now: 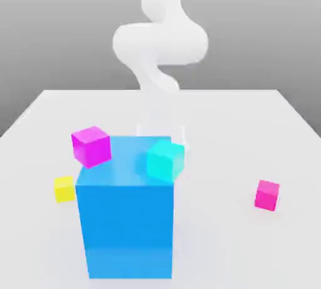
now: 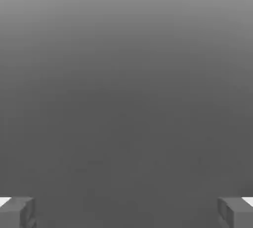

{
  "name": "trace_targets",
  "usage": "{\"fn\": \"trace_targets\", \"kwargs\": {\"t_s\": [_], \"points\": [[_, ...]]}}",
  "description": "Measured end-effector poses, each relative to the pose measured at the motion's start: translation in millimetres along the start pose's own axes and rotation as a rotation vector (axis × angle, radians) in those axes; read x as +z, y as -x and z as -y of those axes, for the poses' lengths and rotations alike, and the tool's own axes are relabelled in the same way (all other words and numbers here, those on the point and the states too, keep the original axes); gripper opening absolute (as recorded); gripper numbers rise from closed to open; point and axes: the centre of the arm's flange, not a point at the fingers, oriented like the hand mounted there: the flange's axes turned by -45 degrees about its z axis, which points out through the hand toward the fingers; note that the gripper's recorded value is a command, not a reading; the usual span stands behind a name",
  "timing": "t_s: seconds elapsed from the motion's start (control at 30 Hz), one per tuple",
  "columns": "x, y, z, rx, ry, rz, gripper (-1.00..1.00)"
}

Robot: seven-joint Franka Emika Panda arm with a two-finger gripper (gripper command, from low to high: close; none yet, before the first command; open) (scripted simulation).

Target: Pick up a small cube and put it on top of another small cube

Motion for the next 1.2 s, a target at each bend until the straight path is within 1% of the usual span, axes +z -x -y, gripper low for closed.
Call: {"fn": "trace_targets", "kwargs": {"t_s": [0.17,0.33,0.47,0.63,0.7,0.87,0.9,1.1,1.2], "points": [[120.9,47.6,80.4,-0.234,-0.109,0.174,0.0],[208.4,135.0,160.4,-0.478,-0.212,0.337,0.0],[253.3,227.2,212.3,-0.683,-0.289,0.461,0.0],[277.2,354.3,250.6,-0.947,-0.379,0.608,0.0],[286.9,381.4,254.1,-0.989,-0.393,0.633,0.0],[320.5,415.7,254.5,-0.995,-0.398,0.641,0.0],[326.4,421.6,254.2,-0.996,-0.398,0.642,-1.0],[329.2,424.7,253.9,-0.996,-0.397,0.642,-1.0],[317.7,413.3,254.5,-0.996,-0.397,0.642,-1.0]]}}
